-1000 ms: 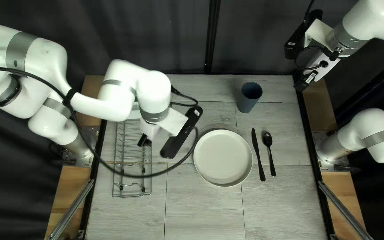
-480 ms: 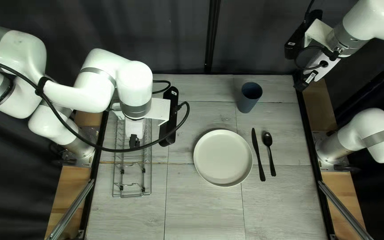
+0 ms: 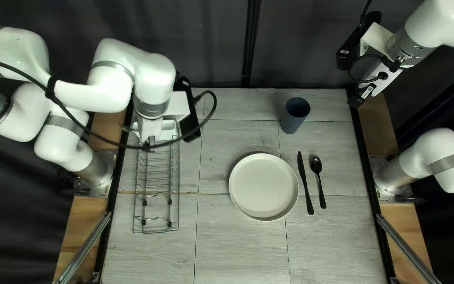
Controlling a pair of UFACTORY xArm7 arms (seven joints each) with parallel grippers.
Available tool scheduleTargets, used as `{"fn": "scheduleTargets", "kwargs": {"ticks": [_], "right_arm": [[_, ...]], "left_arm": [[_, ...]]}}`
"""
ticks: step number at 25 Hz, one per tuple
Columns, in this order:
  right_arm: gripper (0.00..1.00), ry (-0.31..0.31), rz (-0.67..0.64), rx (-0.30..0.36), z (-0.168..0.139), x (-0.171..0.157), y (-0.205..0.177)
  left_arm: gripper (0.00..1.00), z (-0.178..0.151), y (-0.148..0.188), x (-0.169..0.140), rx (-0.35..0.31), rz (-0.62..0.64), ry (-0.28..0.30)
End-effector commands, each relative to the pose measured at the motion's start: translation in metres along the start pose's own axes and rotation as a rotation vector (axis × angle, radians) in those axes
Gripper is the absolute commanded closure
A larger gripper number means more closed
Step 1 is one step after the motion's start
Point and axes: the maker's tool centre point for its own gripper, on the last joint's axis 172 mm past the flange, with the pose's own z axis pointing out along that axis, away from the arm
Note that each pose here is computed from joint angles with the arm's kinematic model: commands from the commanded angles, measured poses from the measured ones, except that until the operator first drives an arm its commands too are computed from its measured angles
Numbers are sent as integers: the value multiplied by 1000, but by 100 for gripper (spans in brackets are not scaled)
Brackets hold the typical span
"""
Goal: Pick up and place plate onto table. Place down one fork to the left of the plate. Place spoon and knife to the right of the plate. Place cup above the knife and spoon
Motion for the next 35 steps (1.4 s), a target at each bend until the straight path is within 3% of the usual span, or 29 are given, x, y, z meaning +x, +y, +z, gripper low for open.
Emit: {"fn": "scheduleTargets", "kwargs": {"ticks": [1, 8, 15, 35], "right_arm": [[0, 0, 0, 0, 0, 0, 0], [0, 0, 0, 0, 0, 0, 0], [0, 0, 0, 0, 0, 0, 0], [0, 0, 0, 0, 0, 0, 0]], "left_arm": [[0, 16, -30, -15, 9, -57, -35], [0, 46, -56, -23, 53, -42, -59], [0, 72, -67, -28, 47, 31, -79], [0, 137, -63, -27, 18, 45, -117]]}}
